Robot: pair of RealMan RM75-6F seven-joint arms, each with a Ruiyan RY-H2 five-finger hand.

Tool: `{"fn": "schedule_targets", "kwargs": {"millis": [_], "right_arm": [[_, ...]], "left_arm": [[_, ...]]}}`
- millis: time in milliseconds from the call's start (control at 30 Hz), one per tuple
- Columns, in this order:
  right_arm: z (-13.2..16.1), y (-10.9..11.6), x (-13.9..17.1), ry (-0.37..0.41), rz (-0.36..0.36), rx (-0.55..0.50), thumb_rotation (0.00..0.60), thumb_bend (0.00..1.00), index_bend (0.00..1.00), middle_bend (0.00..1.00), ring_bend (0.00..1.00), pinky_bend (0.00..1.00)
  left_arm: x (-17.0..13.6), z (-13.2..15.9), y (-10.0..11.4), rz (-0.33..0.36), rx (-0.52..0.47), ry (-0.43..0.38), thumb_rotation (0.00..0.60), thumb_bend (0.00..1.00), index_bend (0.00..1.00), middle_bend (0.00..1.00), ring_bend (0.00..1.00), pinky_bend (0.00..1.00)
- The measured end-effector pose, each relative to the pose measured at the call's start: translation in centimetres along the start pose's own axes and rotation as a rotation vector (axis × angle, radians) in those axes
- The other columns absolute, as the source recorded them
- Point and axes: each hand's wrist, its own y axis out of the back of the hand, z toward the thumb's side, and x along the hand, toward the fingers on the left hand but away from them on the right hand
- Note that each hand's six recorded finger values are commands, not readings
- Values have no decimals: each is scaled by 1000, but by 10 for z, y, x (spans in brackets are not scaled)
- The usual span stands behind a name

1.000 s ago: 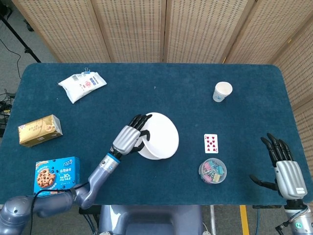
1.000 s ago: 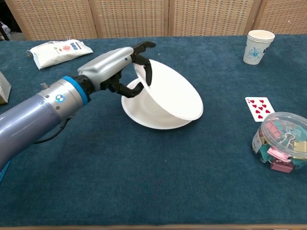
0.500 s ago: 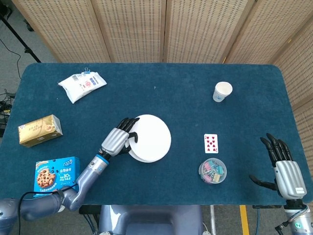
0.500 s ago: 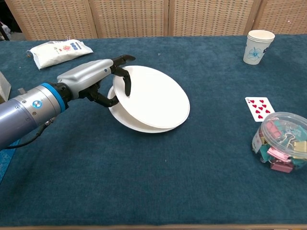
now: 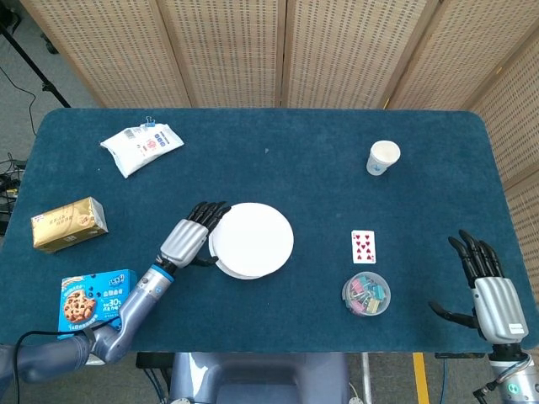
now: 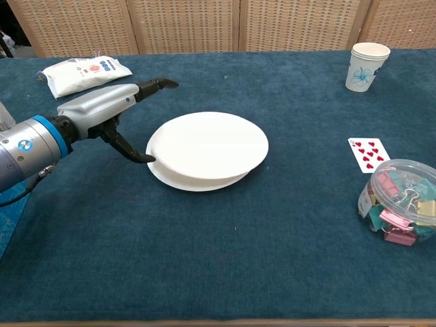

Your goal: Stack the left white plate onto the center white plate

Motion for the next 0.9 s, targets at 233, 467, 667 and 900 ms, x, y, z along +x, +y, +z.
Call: {"fn": "schedule_targets", "kwargs": {"millis": [233,467,667,900], "right_arm": [[1,-1,1,1,3,2,600,0,0,0,0,0],[2,-2,0,1,8,0,600,0,0,0,0,0],[2,-3,0,2,13,-3,600,0,0,0,0,0],[2,-1,1,2,8,-8,600,0,0,0,0,0]], "left_arm": [[-9,-12,10,-2,-1,12,600,0,0,0,0,0],[-19,-10,10,-26,-26,-5,600,0,0,0,0,0],[-25,5,3,-115,12,-42,600,0,0,0,0,0],[-30,21,1,-192,134,-53,600,0,0,0,0,0]]}}
